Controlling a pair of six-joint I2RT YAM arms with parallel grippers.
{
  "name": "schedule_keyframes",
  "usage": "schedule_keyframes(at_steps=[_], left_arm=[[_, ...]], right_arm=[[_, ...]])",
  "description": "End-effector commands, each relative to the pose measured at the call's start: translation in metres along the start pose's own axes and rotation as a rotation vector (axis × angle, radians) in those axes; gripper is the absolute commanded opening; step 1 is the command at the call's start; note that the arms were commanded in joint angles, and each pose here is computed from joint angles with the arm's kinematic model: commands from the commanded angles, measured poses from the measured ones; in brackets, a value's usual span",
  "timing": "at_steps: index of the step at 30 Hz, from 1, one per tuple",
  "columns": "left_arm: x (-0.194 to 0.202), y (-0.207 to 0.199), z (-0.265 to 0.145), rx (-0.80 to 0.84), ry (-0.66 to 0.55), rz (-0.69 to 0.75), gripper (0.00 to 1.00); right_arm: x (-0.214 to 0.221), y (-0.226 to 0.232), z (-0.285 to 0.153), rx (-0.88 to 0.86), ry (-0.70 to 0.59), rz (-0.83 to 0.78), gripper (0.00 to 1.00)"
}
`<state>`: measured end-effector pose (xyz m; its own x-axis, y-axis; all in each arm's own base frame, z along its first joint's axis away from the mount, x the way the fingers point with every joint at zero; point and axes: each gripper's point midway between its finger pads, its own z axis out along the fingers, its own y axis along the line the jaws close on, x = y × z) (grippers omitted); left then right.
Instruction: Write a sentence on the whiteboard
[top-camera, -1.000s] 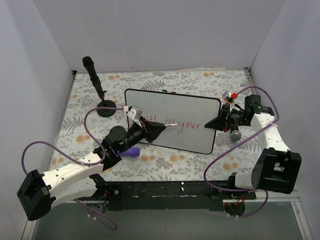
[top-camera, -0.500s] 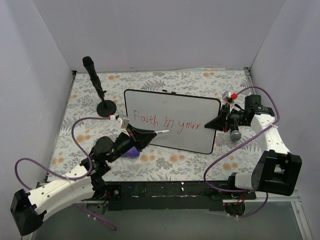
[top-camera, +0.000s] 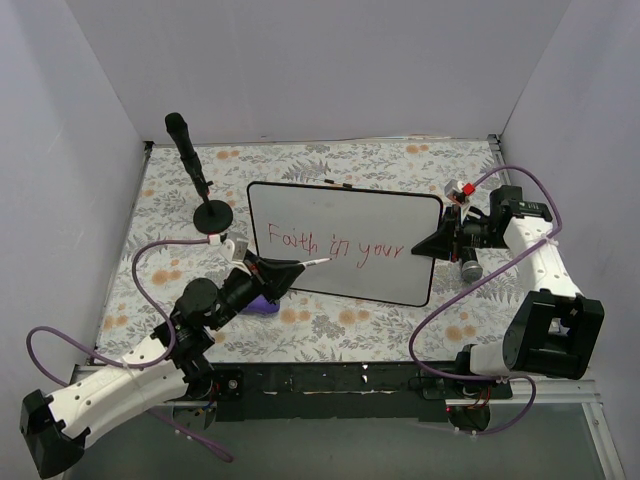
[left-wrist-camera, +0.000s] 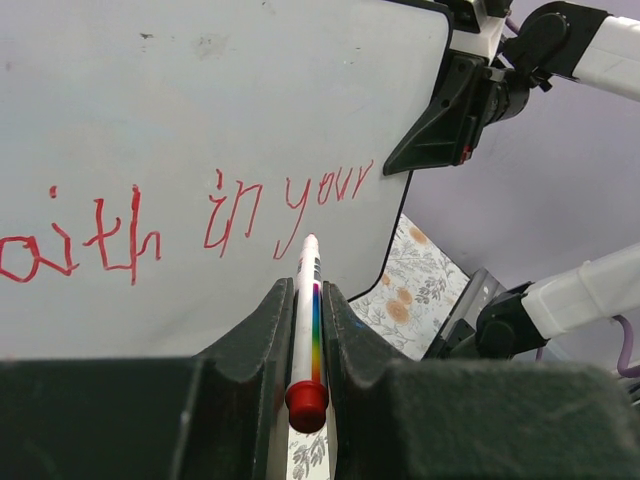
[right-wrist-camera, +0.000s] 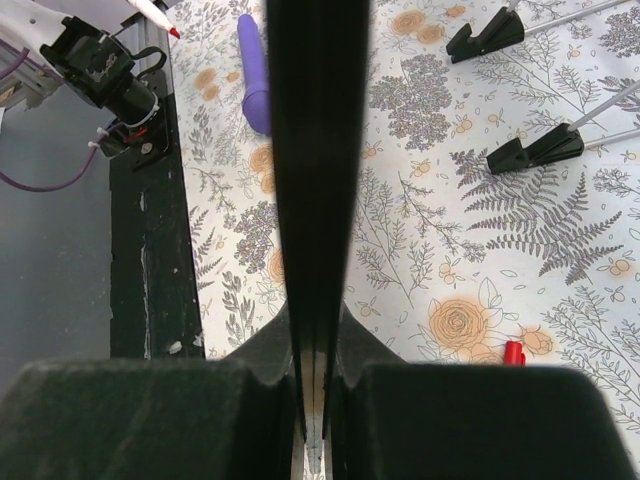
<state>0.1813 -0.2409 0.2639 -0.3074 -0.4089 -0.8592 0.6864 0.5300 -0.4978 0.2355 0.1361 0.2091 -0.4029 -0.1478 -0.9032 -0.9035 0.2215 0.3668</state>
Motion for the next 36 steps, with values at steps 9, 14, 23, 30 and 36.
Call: schedule_keyframes(at_steps=[9,14,23,30,36], left_arm=[[0.010,0.023,-0.012,-0.108,0.011,-0.015,0.00],[0.013,0.028,-0.012,-0.119,0.011,-0.015,0.00],[0.015,0.038,-0.013,-0.138,0.001,-0.019,0.00],[0.018,0.053,-0.012,-0.173,-0.001,-0.026,0.00],[0.023,0.065,-0.007,-0.196,0.003,-0.044,0.00]], right_arm=[[0.009,-0.011,-0.014,0.089,0.121,-0.048,0.01],[0.005,-0.011,-0.018,0.090,0.128,-0.051,0.01],[0.007,-0.019,-0.036,0.126,0.158,-0.034,0.01],[0.010,-0.030,-0.051,0.182,0.173,-0.021,0.01],[0.013,-0.040,-0.070,0.253,0.200,-0.033,0.01]])
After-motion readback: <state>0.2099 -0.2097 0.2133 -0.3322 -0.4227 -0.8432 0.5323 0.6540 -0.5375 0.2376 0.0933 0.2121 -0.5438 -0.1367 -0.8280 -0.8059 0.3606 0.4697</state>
